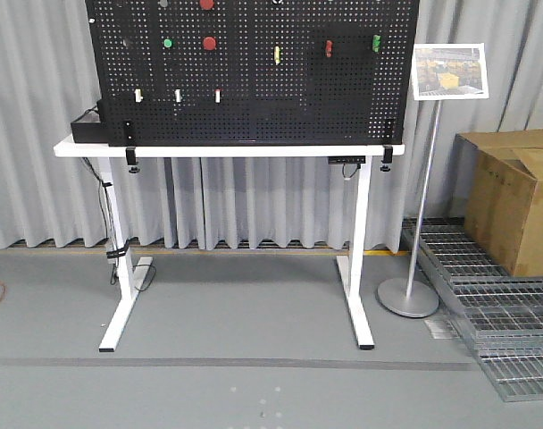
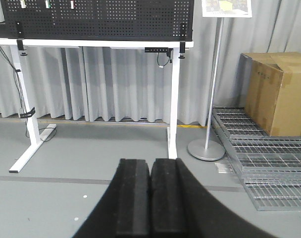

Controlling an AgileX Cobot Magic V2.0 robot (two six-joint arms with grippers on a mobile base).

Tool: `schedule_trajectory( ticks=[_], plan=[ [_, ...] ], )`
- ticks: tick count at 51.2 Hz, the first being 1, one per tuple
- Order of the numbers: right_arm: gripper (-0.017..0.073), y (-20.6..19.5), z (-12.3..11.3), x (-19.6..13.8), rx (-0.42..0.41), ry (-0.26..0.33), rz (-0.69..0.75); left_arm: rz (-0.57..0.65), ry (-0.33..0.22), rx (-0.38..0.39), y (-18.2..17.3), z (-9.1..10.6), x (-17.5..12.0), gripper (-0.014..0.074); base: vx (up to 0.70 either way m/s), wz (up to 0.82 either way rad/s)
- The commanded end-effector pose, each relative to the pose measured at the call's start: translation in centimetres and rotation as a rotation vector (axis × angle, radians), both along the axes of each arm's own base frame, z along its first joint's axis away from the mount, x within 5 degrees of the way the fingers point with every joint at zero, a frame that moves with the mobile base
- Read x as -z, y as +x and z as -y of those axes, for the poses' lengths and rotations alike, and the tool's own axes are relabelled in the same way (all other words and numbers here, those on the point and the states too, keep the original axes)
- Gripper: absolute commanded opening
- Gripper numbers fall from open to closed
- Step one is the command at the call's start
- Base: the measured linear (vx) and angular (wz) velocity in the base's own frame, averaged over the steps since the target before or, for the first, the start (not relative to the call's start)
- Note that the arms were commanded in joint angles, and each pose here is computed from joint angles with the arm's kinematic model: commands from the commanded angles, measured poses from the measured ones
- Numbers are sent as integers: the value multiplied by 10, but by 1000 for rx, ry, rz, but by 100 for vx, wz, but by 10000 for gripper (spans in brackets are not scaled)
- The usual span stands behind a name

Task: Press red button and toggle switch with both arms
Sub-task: 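Drive the base forward up to the black pegboard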

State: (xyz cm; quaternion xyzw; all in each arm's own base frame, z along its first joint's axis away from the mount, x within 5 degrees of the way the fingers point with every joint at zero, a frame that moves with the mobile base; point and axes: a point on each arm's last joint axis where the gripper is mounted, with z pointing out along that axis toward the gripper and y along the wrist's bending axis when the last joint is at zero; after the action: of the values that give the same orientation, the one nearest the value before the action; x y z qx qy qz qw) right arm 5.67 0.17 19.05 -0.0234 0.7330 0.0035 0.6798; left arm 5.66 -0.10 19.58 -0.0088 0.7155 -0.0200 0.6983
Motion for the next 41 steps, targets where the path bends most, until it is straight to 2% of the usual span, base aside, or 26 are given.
schedule_trajectory(
  ticks=[1,41],
  plan=[
    [-3,0,0,-4,-3,-4,83,66,-8,-4,0,0,3,2,1,0],
    [-3,-1,0,-4,-3,-4,81,66,-8,-4,0,0,3,2,5,0]
  ],
)
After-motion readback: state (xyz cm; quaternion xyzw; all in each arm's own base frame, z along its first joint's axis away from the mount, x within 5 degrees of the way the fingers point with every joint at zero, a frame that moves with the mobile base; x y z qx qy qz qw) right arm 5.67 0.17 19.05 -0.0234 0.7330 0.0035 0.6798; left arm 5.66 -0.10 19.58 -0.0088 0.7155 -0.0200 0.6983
